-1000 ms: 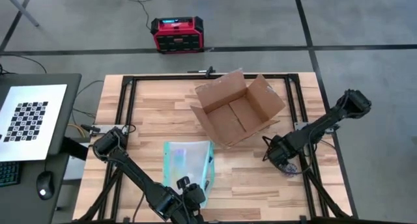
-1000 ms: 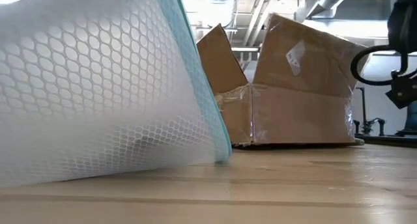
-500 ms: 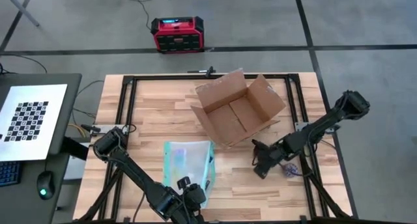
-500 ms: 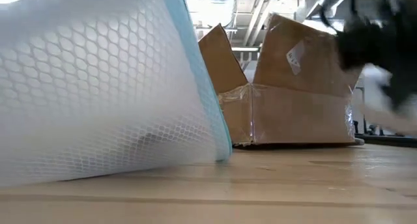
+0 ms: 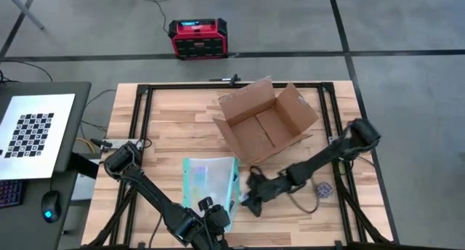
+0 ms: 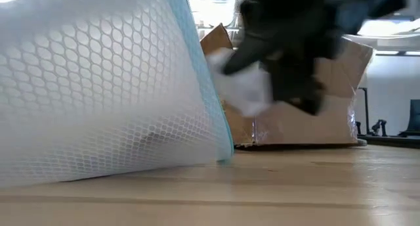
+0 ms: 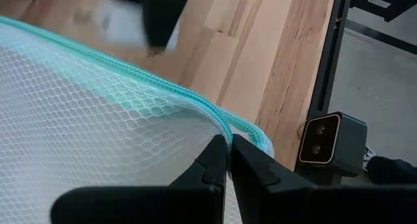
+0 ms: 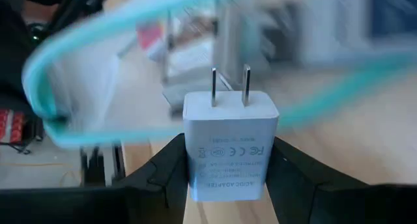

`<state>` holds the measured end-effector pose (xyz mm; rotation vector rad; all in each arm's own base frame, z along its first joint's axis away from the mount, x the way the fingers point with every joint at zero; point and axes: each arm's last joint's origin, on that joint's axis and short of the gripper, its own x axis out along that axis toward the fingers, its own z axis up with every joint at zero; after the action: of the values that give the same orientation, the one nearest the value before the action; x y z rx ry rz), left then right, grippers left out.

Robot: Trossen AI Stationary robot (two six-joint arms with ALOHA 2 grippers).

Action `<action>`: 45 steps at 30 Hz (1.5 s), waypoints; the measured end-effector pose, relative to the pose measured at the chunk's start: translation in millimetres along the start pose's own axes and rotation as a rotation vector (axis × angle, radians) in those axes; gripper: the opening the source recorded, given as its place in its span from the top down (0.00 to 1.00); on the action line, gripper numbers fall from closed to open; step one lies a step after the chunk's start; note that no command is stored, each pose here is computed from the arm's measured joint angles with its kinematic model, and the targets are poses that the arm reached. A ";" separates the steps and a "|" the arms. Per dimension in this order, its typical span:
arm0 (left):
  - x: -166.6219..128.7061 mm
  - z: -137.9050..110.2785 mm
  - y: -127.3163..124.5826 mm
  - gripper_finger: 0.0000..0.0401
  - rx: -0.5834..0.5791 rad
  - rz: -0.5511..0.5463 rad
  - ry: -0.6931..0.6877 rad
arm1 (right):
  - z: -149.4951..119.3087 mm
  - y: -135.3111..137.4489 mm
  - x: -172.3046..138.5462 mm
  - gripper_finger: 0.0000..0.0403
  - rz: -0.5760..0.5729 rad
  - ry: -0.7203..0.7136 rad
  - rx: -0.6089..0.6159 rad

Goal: Unpack boxes
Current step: Put the white charger adapter into the transparent zip bag, then put the red scented candle into the transparent zip bag

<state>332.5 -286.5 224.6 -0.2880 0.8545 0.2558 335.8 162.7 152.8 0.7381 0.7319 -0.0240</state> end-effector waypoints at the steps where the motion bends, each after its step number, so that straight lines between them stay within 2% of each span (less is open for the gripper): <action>1: 0.0 0.0 0.0 1.00 0.000 0.000 0.000 | 3.7 4.3 8.5 0.63 0.003 -0.007 -0.016; 6: 0.0 0.1 -0.2 1.00 -0.005 -0.002 -0.001 | 24.2 11.3 37.5 0.63 -0.001 -0.038 -0.076; 14: 0.0 0.1 -0.2 1.00 -0.008 -0.002 -0.001 | 55.7 11.2 50.8 0.63 0.020 -0.114 -0.041; 16: 0.0 0.1 -0.2 1.00 -0.007 -0.002 -0.001 | 59.0 12.3 52.4 0.56 0.030 -0.126 -0.032; 21: 0.0 0.1 -0.2 1.00 -0.007 -0.002 -0.001 | 55.2 10.0 54.1 0.25 0.033 -0.064 -0.035; 24: 0.0 0.1 -0.1 1.00 -0.007 -0.001 -0.001 | 53.9 10.3 48.7 0.15 0.017 -0.018 -0.065; 27: -0.1 -0.1 -0.2 1.00 -0.006 -0.001 0.000 | 48.6 15.5 24.6 0.10 -0.075 0.091 -0.137; 33: -0.1 0.0 -0.2 1.00 -0.002 -0.004 0.005 | 24.4 26.2 -39.5 0.11 -0.323 0.302 -0.230; 43: -0.1 0.0 -0.3 1.00 0.000 -0.006 0.006 | -28.5 19.9 -146.4 0.14 -0.912 0.577 -0.207; 45: -0.1 0.0 -0.3 1.00 0.003 -0.006 0.006 | -35.3 18.2 -156.1 0.14 -0.955 0.624 -0.198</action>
<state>332.5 -286.8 224.7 -0.2888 0.8600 0.2478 201.7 162.9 241.9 0.1354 1.6096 -0.6014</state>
